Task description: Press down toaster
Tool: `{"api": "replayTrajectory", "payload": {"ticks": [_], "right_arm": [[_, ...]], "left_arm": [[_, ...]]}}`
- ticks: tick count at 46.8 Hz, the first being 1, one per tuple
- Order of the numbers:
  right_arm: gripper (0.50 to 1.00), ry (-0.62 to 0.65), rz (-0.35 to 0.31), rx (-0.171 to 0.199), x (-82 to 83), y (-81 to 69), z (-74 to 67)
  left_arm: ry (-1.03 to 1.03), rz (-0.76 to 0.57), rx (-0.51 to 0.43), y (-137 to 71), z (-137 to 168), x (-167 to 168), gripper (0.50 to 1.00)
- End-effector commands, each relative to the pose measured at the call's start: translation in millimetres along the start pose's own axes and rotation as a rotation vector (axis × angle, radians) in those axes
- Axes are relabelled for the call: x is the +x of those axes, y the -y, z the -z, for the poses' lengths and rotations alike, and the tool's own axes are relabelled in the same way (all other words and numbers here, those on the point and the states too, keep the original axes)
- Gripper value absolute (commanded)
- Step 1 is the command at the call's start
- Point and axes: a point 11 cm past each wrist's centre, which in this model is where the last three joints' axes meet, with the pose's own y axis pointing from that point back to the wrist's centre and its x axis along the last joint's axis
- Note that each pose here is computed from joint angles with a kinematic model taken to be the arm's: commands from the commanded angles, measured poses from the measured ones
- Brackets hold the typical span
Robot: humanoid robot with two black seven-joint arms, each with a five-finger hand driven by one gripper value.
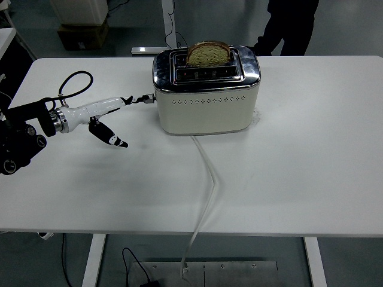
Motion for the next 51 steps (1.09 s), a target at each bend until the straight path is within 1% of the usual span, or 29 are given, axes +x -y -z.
{"api": "replayTrajectory", "payload": {"ticks": [1,23,36,47,51], "right_arm": [[0.998,-0.001,0.0,0.0,0.1,0.0,-0.1],[0.998,0.0,0.001,0.0,-0.3,0.0,0.1],[0.998,0.0,-0.001,0.0,0.2,0.0,-0.1],[0.998,0.0,-0.001,0.0,0.2,0.0,-0.1],[0.998,0.0,0.0,0.0,0.2,0.0,-0.1]], "left_arm": [[-0.001,0.009,0.003,0.9,1.0,-4.0,1.0],[-0.013,0.013,0.031,-3.4,11.3,-11.6,1.0],[-0.019,0.011,0.036,-1.0,12.5,-13.1,1.0],[-0.032,0.021,0.033,1.7,12.2,-21.7,1.0],[-0.036,0.019,0.046,0.2,16.3,-22.5,1.0]]}}
